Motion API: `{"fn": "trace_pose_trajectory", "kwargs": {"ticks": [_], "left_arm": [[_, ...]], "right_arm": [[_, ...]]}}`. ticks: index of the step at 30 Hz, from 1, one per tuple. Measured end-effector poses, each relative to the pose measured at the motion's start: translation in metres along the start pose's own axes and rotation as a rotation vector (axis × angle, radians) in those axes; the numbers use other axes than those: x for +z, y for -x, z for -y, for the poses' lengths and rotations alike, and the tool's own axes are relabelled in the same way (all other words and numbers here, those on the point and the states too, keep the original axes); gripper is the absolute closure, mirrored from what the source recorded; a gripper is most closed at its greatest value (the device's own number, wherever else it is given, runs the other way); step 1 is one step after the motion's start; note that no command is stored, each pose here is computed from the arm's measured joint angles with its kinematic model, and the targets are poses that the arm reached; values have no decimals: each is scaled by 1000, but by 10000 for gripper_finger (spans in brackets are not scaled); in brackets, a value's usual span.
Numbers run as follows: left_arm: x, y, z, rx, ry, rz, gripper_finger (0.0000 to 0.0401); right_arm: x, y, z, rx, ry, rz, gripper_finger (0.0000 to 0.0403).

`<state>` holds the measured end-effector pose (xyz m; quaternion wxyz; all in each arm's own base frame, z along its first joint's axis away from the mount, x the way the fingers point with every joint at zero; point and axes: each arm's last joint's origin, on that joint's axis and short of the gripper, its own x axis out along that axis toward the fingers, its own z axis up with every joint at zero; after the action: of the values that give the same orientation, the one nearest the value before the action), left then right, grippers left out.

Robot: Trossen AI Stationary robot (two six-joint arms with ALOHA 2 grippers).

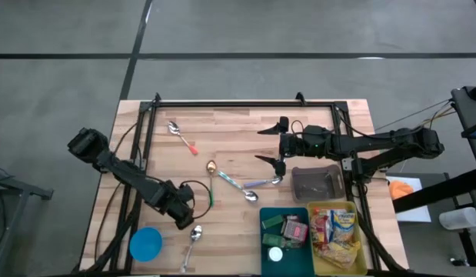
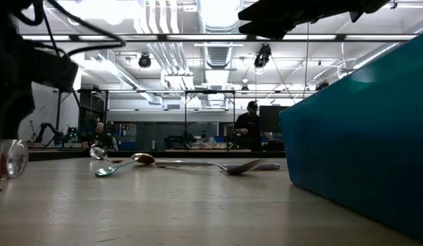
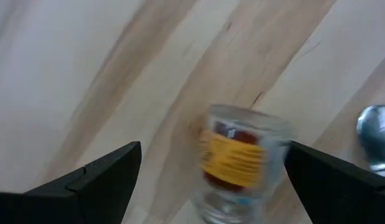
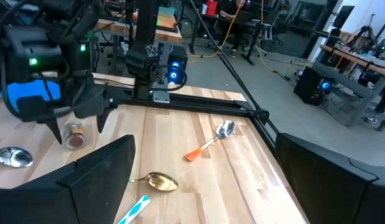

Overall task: Pick & Place Food Item
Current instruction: Put the brown seasoning bottle into the blue bin

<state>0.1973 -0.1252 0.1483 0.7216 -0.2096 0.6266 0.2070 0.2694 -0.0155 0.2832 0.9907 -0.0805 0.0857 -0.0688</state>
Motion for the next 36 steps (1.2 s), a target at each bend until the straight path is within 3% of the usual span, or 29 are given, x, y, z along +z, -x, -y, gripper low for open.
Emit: {"fn": "trace_pose_trajectory", "kwargs": {"ticks": [7,15,36], "left_arm": [[0,-10,3,21,0,-18,9],[2,-10,8,-29,1,4,8],[1,-10,4,18,56,5,8]], "right_arm": [[0,0,0,0,0,0,18],[0,0,0,0,0,0,18],[0,0,0,0,0,0,18]]}}
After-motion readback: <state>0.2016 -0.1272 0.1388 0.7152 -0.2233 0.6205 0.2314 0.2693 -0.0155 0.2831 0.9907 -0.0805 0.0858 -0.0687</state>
